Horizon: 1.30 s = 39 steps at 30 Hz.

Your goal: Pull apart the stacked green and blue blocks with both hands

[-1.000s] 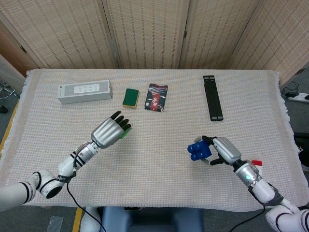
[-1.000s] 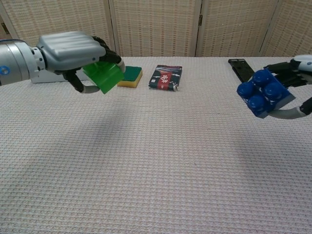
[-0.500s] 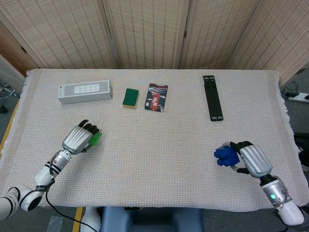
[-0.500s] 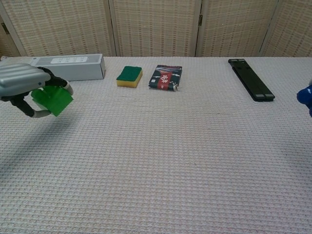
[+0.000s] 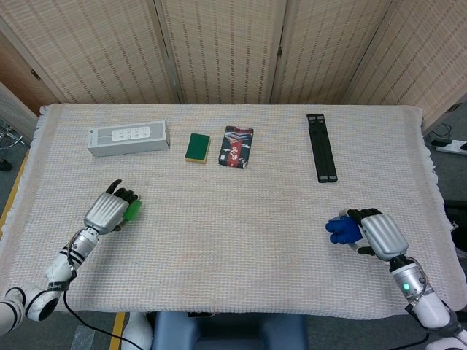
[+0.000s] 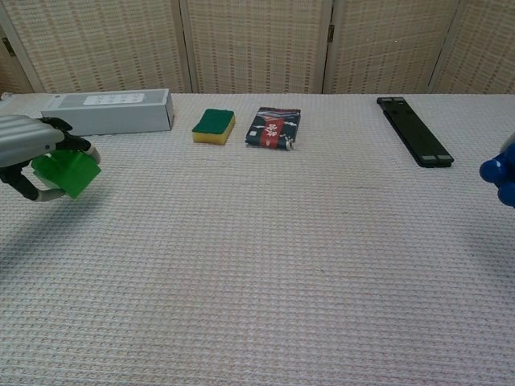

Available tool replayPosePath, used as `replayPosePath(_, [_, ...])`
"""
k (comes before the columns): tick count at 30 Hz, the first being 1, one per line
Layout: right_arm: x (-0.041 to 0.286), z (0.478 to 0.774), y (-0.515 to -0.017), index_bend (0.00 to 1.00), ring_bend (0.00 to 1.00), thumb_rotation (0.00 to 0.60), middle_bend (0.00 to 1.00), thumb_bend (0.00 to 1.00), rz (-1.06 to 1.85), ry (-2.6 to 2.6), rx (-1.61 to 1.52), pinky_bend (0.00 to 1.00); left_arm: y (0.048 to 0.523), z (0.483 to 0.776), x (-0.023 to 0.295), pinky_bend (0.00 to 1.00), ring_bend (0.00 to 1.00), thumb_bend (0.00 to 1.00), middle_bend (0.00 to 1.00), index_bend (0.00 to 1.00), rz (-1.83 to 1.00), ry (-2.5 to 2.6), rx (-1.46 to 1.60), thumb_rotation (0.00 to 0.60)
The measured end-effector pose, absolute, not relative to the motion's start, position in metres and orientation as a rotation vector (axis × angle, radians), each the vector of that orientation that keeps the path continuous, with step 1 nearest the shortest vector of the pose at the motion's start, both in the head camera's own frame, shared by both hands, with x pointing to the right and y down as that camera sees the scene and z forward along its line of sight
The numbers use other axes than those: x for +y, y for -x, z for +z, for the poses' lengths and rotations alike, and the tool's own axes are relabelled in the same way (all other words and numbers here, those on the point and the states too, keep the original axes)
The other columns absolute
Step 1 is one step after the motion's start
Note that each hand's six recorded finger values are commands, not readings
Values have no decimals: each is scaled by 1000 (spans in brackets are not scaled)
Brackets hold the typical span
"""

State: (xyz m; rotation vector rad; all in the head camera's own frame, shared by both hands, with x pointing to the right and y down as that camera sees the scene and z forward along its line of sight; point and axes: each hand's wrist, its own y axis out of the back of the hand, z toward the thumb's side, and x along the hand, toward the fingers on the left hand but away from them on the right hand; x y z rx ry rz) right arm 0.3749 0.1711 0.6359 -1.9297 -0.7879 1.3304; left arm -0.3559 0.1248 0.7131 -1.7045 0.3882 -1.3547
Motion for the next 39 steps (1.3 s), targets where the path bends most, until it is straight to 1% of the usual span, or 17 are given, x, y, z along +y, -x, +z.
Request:
replayPosePath(1, [170, 636, -373, 216, 229, 600, 195, 366, 1322, 1937, -792, 259, 358, 714, 125, 43, 174, 415, 340, 216, -1366, 1704, 389, 600])
replayPosePath(2, [168, 636, -369, 143, 189, 600, 143, 366, 1310, 1945, -794, 239, 359, 715, 125, 22, 126, 414, 265, 143, -1378, 1705, 388, 600])
replayPosePath(3, [168, 636, -368, 75, 149, 600, 90, 366, 1305, 1950, -792, 220, 361, 716, 126, 10, 94, 406, 212, 94, -1396, 1710, 384, 600])
replayPosePath(4, [168, 636, -366, 31, 109, 600, 46, 366, 1301, 1953, -789, 204, 362, 718, 126, 2, 62, 390, 161, 50, -1411, 1716, 380, 600])
replayPosePath(6, [167, 636, -364, 0, 51, 600, 3, 366, 1300, 1951, -778, 175, 364, 720, 128, 0, 13, 335, 77, 2, -1445, 1737, 370, 600])
replayPosePath(7, [167, 636, -363, 0, 27, 600, 0, 366, 1302, 1949, -771, 158, 363, 720, 129, 0, 5, 314, 60, 0, -1456, 1747, 368, 600])
replayPosePath(9, [167, 636, -362, 0, 4, 600, 0, 366, 1310, 1944, -755, 135, 361, 719, 130, 0, 1, 278, 48, 0, -1469, 1762, 363, 600])
replayPosePath(11, [167, 636, -361, 0, 0, 600, 0, 366, 1324, 1942, -743, 120, 358, 718, 130, 0, 0, 266, 42, 0, -1472, 1766, 360, 600])
replayPosePath(15, [165, 633, -362, 0, 0, 600, 0, 366, 1335, 1942, -750, 108, 354, 714, 127, 0, 0, 260, 34, 0, -1466, 1773, 370, 600])
replayPosePath(19, [163, 627, -365, 0, 0, 600, 0, 366, 1329, 1930, -782, 65, 349, 708, 127, 0, 0, 262, 28, 0, -1454, 1789, 385, 600])
replayPosePath(22, [163, 619, -369, 0, 0, 600, 0, 366, 1327, 1889, -807, 7, 347, 699, 129, 0, 0, 266, 11, 0, -1445, 1802, 397, 600])
replayPosePath(26, [168, 607, -375, 0, 0, 600, 0, 366, 1332, 1768, -822, 0, 348, 679, 134, 0, 0, 267, 10, 5, -1416, 1796, 459, 600])
replayPosePath(29, [176, 597, -379, 0, 0, 600, 0, 366, 1348, 1645, -813, 0, 355, 663, 144, 0, 0, 267, 10, 11, -1393, 1779, 539, 600])
replayPosePath(34, [194, 582, -386, 0, 0, 600, 0, 366, 1375, 1449, -818, 0, 381, 645, 179, 0, 0, 267, 10, 13, -1417, 1755, 660, 600])
replayPosePath(39, [209, 584, -383, 0, 0, 600, 0, 365, 1417, 1415, -807, 0, 400, 636, 216, 0, 0, 269, 10, 20, -1430, 1744, 753, 600])
